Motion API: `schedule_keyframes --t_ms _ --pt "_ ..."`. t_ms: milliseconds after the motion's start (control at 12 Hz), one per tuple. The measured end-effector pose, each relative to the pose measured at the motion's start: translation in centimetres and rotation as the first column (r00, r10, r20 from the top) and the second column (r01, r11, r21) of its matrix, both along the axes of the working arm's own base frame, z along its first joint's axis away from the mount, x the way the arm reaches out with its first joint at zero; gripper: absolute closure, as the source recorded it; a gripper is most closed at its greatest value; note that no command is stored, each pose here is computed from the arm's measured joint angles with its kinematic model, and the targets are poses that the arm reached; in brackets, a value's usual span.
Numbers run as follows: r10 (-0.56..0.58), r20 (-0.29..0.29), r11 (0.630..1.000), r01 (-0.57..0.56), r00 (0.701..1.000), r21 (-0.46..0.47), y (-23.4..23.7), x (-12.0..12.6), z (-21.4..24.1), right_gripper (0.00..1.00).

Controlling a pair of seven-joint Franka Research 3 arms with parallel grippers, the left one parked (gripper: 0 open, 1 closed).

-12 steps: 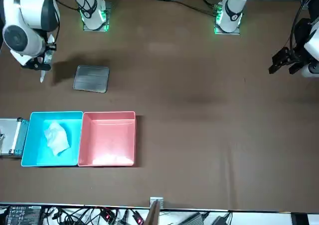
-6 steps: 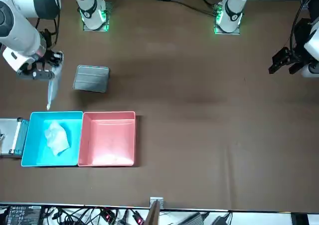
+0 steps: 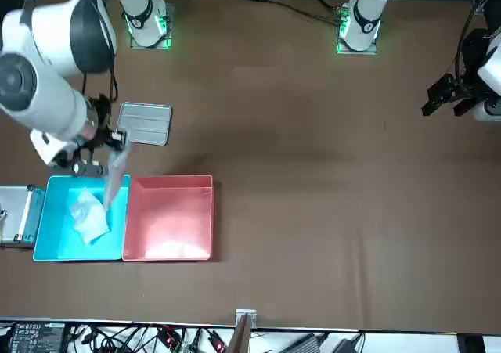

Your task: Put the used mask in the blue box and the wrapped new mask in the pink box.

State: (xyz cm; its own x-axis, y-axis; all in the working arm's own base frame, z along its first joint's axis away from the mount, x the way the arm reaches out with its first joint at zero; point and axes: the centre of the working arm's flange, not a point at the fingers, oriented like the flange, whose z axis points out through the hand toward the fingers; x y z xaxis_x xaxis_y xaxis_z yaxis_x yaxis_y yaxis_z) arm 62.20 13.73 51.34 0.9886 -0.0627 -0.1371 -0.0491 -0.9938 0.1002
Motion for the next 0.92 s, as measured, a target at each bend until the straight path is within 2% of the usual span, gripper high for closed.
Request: schedule_keyframes --t_ms 83,167,333,583,917 --pt "-0.038 0.012 0.999 0.038 0.999 0.026 0.8 1.5 -0.5 0.97" --pt "-0.119 0.03 0.991 0.117 0.992 0.06 2.6 4.4 -2.0 0.97" --pt "-0.176 0.053 0.983 0.172 0.983 0.065 5.0 6.5 -4.6 0.97" --pt "-0.194 0.035 0.98 0.192 0.98 0.052 8.8 7.0 -8.4 0.97" --pt "-0.202 -0.074 0.979 0.203 0.977 0.011 9.3 6.0 -11.0 0.97"
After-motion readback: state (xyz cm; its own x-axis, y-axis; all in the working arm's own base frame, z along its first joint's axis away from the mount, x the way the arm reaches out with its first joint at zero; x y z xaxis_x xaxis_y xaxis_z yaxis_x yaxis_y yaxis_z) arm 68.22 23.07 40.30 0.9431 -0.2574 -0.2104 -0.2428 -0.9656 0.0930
